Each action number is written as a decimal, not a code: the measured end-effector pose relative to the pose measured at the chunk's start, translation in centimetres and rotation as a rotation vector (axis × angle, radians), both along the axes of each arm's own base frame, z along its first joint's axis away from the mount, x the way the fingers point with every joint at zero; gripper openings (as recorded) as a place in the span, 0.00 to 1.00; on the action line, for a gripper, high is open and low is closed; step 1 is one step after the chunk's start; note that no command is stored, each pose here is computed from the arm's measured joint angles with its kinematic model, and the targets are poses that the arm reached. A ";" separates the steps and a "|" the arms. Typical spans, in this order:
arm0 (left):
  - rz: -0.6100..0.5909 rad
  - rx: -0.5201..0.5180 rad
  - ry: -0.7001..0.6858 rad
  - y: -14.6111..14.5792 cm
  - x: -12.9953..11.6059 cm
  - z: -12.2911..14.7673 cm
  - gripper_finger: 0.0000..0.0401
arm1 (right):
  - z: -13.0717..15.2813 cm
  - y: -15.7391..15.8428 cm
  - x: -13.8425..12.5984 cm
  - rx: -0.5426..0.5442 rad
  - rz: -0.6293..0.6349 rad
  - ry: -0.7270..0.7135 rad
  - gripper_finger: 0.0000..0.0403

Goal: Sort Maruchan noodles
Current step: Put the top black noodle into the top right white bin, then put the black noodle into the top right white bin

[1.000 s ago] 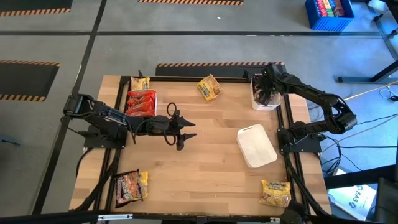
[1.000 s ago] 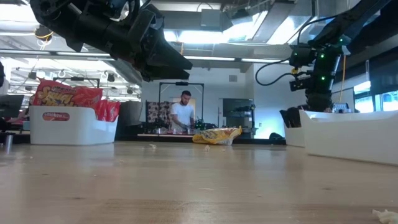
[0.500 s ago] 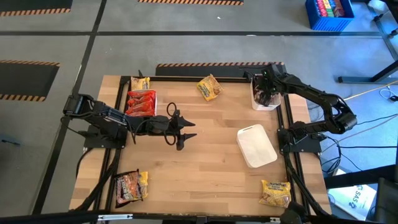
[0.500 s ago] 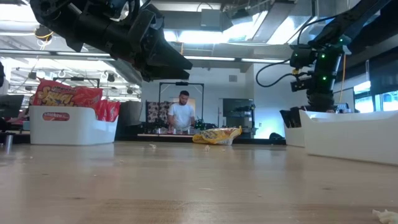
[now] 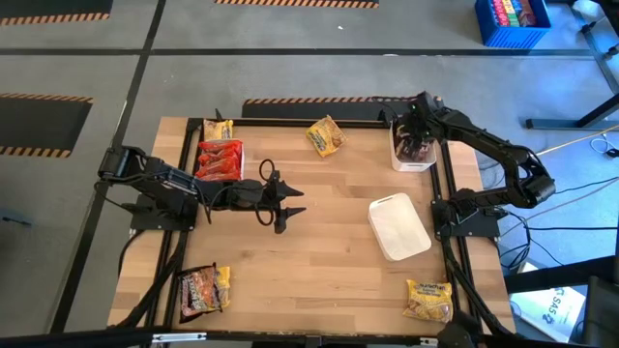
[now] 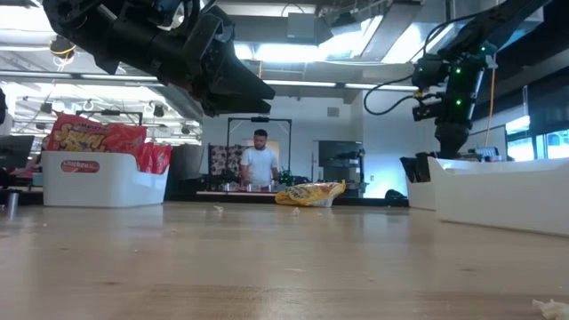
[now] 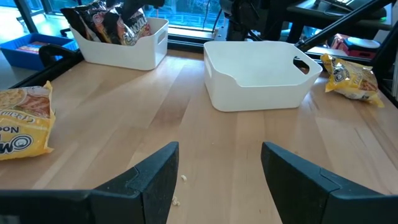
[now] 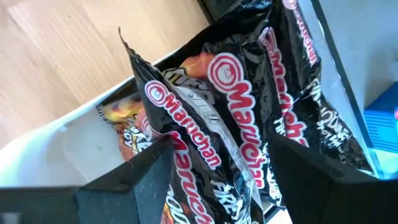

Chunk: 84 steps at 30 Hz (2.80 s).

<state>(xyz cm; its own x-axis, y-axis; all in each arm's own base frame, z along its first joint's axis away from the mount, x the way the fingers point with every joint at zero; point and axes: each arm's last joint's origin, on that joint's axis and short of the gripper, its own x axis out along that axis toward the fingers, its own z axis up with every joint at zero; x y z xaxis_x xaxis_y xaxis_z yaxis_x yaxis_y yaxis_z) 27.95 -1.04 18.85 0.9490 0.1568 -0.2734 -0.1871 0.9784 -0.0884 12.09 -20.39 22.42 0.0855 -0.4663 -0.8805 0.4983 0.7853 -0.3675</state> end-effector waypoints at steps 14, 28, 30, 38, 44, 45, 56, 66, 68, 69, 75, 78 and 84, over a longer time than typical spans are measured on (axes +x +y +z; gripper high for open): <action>0.000 0.000 0.001 0.0 0.0 0.0 0.56 | 2.5 0.7 1.2 -0.019 -0.040 0.049 0.60; -0.060 -0.002 0.013 -0.4 0.0 -0.1 0.56 | 3.3 8.5 10.0 0.243 0.257 -0.425 0.60; -0.077 0.011 0.033 -0.8 0.0 -0.2 0.56 | 3.0 10.4 11.5 0.230 0.360 -0.491 0.60; -0.118 -0.029 0.346 -3.3 0.7 2.7 0.56 | 2.2 16.8 14.7 0.146 0.646 -0.699 0.60; -0.127 -0.162 0.641 -5.8 -0.5 5.6 0.56 | 1.2 20.1 15.1 0.194 0.750 -0.717 0.60; -0.126 -0.192 0.675 -6.2 -0.8 6.1 0.56 | 1.0 20.5 15.2 0.200 0.762 -0.723 0.60; -0.056 -0.328 1.028 -9.6 -6.2 7.2 0.56 | -0.9 22.0 16.5 0.152 0.801 -0.759 0.60; 0.051 -0.525 0.894 -9.0 -13.7 9.0 0.56 | -1.4 22.2 16.8 0.181 0.802 -0.756 0.60; 0.118 -0.594 0.879 -8.5 -15.2 8.4 0.56 | -1.4 22.2 16.8 0.184 0.795 -0.765 0.60; 0.136 -0.625 0.875 -8.3 -15.9 8.1 0.56 | -1.4 22.2 16.8 0.185 0.795 -0.764 0.60; 0.261 -0.772 0.854 -7.6 -17.1 6.0 0.56 | -1.4 22.2 17.0 0.174 0.791 -0.778 0.60; 0.250 -0.760 0.951 -7.7 -17.3 4.5 0.56 | -1.7 22.2 17.3 0.173 0.792 -0.781 0.60; 0.134 -0.813 1.104 -8.5 -17.9 2.4 0.56 | -2.4 22.3 17.6 0.180 0.793 -0.762 0.60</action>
